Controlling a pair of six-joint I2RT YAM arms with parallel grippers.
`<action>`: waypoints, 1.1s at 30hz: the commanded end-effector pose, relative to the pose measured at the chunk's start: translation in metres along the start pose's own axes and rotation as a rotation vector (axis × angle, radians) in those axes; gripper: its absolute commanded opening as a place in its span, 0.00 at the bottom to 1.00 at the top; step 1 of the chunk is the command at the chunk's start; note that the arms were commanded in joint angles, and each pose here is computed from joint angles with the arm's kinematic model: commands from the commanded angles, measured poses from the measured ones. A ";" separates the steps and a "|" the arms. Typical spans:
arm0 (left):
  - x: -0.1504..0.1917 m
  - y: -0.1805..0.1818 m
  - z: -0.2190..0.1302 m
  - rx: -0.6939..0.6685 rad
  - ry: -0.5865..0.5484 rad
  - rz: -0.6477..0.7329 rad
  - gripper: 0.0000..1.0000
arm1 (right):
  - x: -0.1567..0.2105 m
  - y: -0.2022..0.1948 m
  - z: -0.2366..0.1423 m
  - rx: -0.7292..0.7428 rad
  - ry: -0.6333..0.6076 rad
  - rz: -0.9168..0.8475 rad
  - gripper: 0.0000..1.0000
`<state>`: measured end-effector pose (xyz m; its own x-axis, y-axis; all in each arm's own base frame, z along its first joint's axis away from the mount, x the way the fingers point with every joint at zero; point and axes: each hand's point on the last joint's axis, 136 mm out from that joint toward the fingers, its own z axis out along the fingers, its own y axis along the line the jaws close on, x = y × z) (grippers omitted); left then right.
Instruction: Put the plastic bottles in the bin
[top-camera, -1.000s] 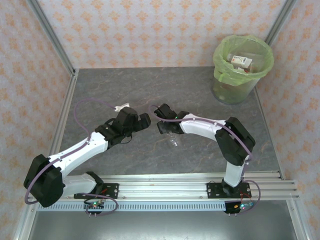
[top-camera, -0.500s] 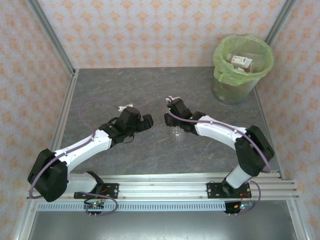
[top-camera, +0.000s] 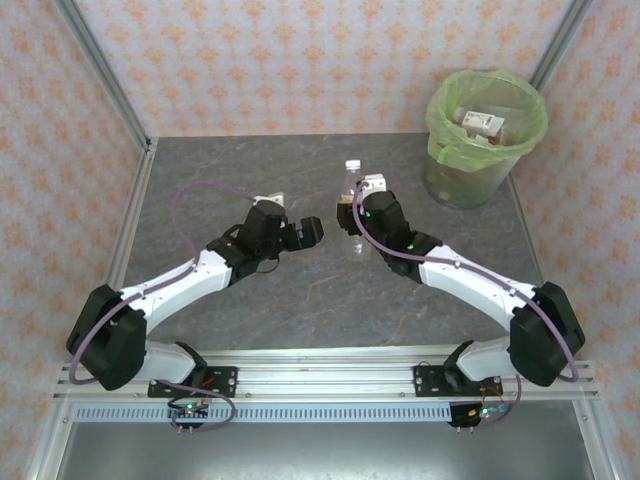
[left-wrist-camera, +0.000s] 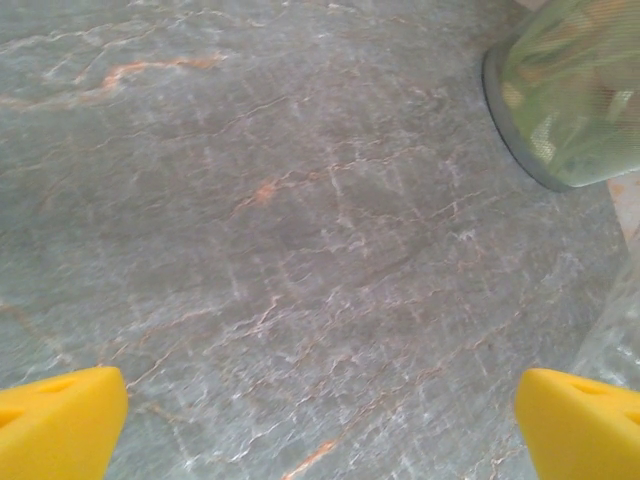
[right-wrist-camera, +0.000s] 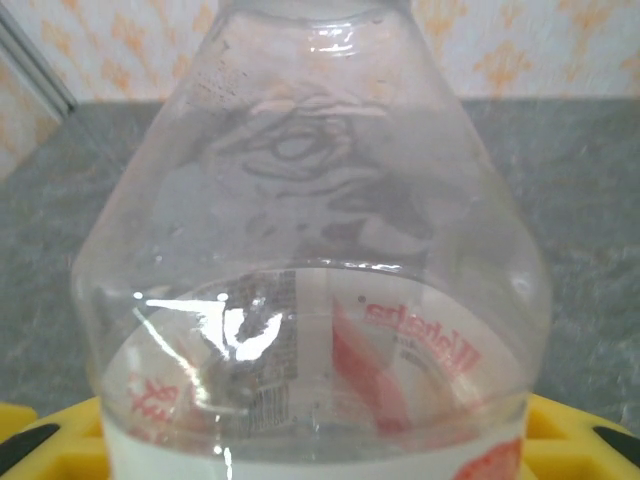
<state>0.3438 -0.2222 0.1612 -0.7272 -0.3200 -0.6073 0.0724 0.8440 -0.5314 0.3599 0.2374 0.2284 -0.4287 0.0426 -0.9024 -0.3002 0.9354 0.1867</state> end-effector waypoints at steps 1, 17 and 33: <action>-0.027 -0.028 -0.002 0.095 -0.062 0.034 1.00 | -0.058 -0.003 -0.016 0.016 -0.210 -0.007 0.51; -0.035 -0.051 0.010 0.172 -0.051 0.019 1.00 | -0.152 -0.034 -0.026 0.063 -0.437 -0.119 0.51; -0.030 -0.048 0.013 0.160 -0.037 -0.013 1.00 | -0.275 -0.131 -0.061 0.353 -0.763 -0.164 0.54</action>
<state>0.3649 -0.2555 0.1854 -0.7200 -0.3248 -0.6133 0.1649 0.7784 -0.6058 0.4681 0.1056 0.4305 0.1952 -0.0021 -0.9808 -0.0330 0.9994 -0.0087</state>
